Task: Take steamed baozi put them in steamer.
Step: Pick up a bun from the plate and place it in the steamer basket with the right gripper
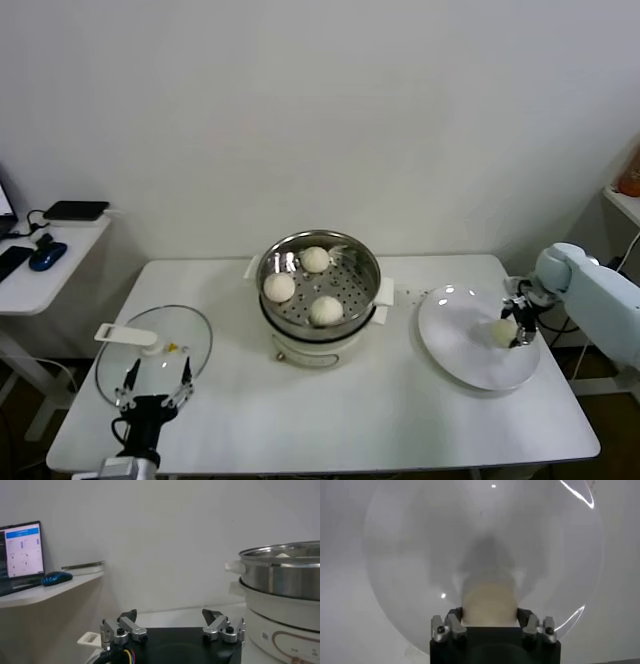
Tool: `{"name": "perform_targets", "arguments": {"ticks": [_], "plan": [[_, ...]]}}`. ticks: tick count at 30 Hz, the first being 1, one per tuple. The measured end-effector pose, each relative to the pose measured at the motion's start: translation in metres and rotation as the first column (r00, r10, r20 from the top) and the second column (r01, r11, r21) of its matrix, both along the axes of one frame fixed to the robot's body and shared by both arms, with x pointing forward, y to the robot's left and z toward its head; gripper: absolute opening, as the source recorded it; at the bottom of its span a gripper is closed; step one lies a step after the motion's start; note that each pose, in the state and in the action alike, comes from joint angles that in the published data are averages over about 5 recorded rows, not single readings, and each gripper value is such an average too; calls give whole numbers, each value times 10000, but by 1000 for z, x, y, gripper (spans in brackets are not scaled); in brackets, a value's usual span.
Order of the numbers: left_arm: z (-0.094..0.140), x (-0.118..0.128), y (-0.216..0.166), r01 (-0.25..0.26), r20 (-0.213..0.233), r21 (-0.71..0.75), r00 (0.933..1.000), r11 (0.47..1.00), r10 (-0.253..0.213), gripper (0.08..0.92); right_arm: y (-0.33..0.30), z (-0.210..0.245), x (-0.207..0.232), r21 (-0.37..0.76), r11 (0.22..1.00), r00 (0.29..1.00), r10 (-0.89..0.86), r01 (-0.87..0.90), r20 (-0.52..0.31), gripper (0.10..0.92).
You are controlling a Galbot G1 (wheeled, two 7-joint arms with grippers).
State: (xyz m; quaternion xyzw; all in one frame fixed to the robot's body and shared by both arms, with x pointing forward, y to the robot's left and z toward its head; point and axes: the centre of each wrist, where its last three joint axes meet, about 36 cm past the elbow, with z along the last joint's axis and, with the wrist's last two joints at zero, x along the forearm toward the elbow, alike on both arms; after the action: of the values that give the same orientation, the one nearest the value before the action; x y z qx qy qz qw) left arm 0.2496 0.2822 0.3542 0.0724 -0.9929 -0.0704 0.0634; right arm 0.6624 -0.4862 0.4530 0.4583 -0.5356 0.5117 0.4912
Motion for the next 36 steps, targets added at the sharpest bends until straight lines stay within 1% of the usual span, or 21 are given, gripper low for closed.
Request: {"name": "perform_targets", "arguments": {"ticks": [3, 10, 17, 21, 27, 36], "plan": [[0, 0, 0, -7, 1, -10, 10000, 10000, 7, 823, 0, 0, 0, 10, 10000, 10000, 2, -2, 0, 675], [0, 0, 0, -16, 18, -6, 10000, 10000, 16, 823, 1, 4, -1, 107, 9999, 10000, -59, 59, 40, 678], [2, 0, 1, -31, 101, 3, 9999, 10000, 31, 823, 8, 26, 4, 638, 9975, 9991, -332, 315, 262, 676], [4, 0, 1, -62, 177, -12, 9998, 10000, 62, 823, 22, 51, 15, 1020, 9943, 9981, -359, 306, 503, 677], [5, -1, 1, -56, 235, -5, 9997, 10000, 56, 823, 53, 100, 35, 1530, 9882, 9958, -219, 80, 889, 679], [10, 0, -3, 86, 418, -8, 9991, 10000, -86, 823, 121, 184, 60, 2112, 9758, 9887, 253, -566, 1479, 682]]}}
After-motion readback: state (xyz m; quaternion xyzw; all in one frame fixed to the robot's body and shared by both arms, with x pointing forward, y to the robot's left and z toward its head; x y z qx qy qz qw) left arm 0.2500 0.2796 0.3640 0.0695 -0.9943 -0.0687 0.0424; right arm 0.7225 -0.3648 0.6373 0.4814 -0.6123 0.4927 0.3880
